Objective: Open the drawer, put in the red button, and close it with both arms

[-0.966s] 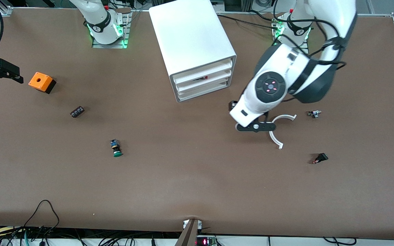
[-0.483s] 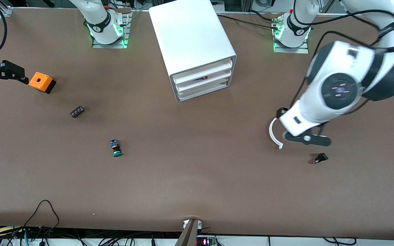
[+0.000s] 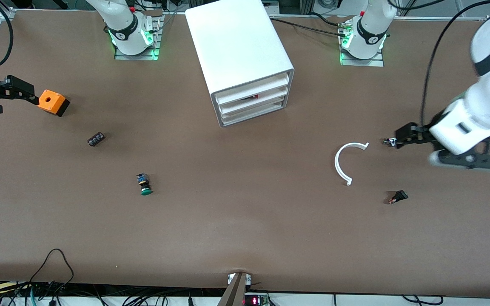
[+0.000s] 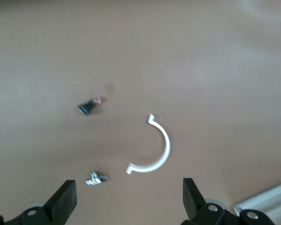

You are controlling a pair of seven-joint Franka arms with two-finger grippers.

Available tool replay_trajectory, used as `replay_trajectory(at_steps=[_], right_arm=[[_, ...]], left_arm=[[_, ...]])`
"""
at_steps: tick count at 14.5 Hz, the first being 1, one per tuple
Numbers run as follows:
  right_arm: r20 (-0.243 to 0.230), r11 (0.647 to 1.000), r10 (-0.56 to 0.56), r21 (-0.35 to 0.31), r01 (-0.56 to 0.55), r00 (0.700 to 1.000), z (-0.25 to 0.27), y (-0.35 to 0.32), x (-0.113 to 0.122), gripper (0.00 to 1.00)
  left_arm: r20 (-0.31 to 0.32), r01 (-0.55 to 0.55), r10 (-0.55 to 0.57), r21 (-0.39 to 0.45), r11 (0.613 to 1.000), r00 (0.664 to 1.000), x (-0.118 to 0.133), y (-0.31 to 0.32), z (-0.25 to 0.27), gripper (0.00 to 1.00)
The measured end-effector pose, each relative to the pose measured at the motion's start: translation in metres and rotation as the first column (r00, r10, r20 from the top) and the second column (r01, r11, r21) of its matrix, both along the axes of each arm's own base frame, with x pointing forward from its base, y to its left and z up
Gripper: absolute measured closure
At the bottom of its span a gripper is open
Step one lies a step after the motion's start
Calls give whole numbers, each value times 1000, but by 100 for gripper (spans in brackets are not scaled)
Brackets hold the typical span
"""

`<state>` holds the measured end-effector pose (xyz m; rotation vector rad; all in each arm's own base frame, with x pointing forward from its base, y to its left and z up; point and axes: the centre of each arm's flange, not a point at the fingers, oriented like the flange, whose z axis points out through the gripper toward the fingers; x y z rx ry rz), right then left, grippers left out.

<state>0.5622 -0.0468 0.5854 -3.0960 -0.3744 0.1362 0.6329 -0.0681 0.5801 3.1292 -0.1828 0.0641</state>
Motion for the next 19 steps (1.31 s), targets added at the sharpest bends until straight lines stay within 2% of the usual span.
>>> replay_trajectory(at_steps=[2, 5, 7, 14, 19], right_arm=[[0, 1000, -1, 0, 1, 1000, 0, -4, 0, 0], [1, 1000, 27, 3, -27, 1000, 0, -3, 0, 0], [1, 999, 36, 3, -36, 999, 0, 2, 0, 0], [1, 999, 35, 1, -35, 999, 0, -2, 0, 0], [2, 999, 38, 1, -38, 999, 1, -4, -1, 0]], left_arm=[[31, 50, -50, 18, 999, 998, -19, 18, 0, 0], [33, 54, -55, 29, 998, 998, -55, 28, -5, 0], [30, 47, -48, 30, 998, 998, -70, 33, -7, 0], [-5, -33, 33, 26, 999, 999, -75, 51, -20, 0], [7, -11, 11, 26, 1000, 1000, -75, 37, -14, 0]])
